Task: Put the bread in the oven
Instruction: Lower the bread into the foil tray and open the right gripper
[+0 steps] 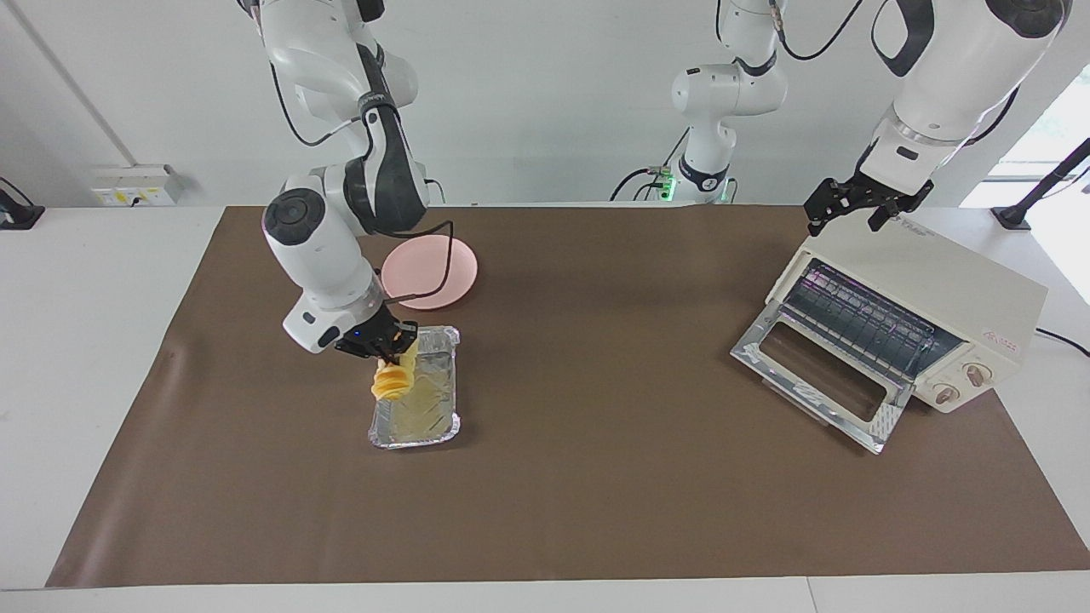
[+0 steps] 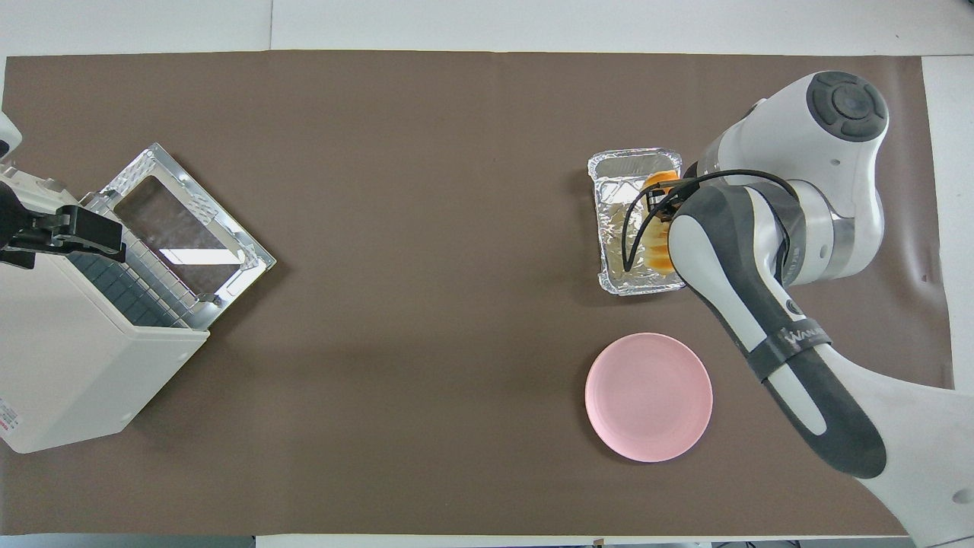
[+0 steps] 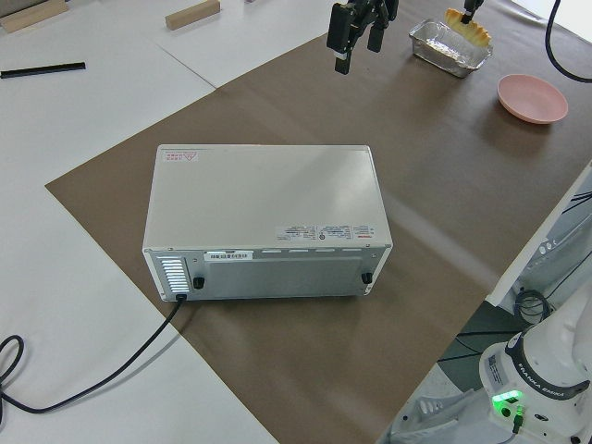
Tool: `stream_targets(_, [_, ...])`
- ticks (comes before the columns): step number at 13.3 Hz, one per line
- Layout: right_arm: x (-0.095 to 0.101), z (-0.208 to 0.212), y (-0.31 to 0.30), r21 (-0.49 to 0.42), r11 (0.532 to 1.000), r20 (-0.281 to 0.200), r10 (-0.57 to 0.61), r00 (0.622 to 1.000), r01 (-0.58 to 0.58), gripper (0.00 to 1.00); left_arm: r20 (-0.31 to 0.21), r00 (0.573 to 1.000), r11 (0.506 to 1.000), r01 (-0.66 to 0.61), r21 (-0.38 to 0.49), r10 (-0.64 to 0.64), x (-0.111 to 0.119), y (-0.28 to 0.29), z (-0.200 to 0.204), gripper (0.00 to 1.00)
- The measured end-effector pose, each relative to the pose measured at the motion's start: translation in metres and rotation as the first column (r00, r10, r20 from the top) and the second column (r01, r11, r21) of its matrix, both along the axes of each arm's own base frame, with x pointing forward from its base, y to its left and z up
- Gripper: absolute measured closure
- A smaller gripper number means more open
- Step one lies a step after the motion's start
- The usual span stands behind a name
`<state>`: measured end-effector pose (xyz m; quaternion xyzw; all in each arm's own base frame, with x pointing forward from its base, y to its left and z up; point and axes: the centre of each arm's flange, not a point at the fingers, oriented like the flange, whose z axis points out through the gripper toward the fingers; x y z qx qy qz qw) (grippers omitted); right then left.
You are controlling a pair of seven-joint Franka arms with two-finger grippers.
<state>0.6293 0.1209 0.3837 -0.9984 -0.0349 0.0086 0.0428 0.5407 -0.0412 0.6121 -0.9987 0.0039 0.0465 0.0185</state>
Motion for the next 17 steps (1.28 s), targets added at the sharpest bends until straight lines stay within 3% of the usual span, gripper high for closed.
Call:
stream_targets(8, [0.011, -0.044, 0.024, -0.004, 1.0, 0.039, 0.026, 0.999, -0.026, 0.95, -0.001, 1.0, 1.0, 0.0, 0.0, 0.0, 0.0, 0.0, 0.0, 0.0])
stream_targets(9, [0.011, -0.044, 0.024, -0.004, 1.0, 0.039, 0.025, 0.999, -0.025, 0.89, -0.001, 1.0, 1.0, 0.0, 0.0, 0.0, 0.0, 0.0, 0.0, 0.0])
stream_targets(15, [0.02, -0.01, -0.004, -0.008, 1.0, 0.01, 0.013, 1.0, -0.013, 0.18, -0.001, 1.0, 1.0, 0.0, 0.0, 0.0, 0.0, 0.0, 0.0, 0.0])
stream_targets(17, [0.022, -0.007, -0.033, -0.008, 1.0, 0.007, 0.024, 1.0, -0.024, 0.0, -0.001, 1.0, 1.0, 0.0, 0.0, 0.0, 0.0, 0.0, 0.0, 0.0])
